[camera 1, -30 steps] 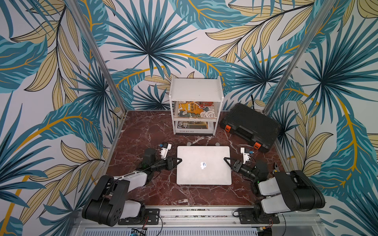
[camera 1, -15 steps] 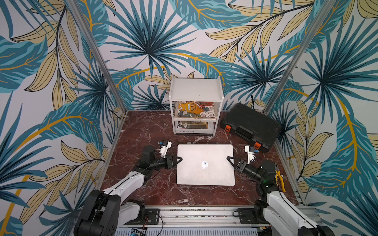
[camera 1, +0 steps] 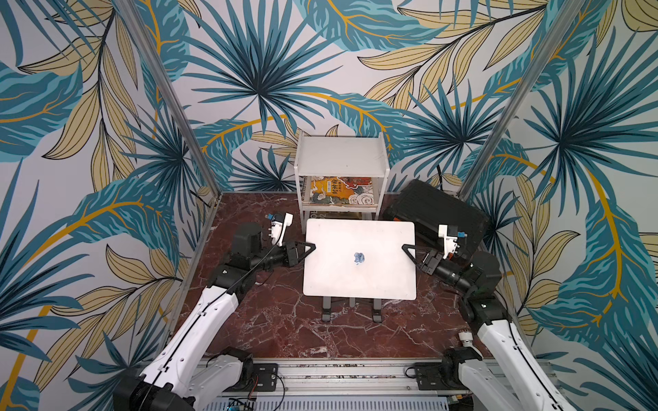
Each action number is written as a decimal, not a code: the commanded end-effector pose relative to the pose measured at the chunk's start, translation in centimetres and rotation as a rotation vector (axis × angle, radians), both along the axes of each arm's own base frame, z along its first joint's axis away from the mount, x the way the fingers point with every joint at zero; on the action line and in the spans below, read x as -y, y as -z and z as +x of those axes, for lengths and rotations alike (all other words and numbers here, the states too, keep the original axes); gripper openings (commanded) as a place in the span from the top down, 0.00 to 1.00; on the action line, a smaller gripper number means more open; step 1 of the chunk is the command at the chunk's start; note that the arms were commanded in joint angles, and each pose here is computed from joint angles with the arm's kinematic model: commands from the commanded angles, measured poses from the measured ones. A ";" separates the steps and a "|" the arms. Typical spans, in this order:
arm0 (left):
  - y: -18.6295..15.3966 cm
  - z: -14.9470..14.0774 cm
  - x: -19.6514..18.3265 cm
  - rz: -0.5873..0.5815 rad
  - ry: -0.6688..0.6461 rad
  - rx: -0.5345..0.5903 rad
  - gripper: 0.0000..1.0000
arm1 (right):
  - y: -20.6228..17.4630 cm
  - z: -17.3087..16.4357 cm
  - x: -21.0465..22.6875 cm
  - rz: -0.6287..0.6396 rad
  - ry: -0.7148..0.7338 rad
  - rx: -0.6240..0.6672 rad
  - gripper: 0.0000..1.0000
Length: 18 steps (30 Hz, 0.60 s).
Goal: Close the laptop lid and set it aside
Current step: Pick up the laptop from the computer stand, then place the laptop on the shelf.
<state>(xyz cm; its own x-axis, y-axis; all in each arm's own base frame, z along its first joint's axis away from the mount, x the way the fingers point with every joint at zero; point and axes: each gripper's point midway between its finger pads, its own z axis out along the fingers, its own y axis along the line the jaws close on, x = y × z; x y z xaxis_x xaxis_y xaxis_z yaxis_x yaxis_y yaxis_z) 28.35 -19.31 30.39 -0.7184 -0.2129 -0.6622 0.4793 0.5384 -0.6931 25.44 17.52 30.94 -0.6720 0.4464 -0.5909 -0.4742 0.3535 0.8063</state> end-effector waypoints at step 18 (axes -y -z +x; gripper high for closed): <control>-17.5 11.9 -1.1 0.098 -0.224 0.204 0.82 | -16.7 11.2 -2.9 0.071 0.021 0.008 1.00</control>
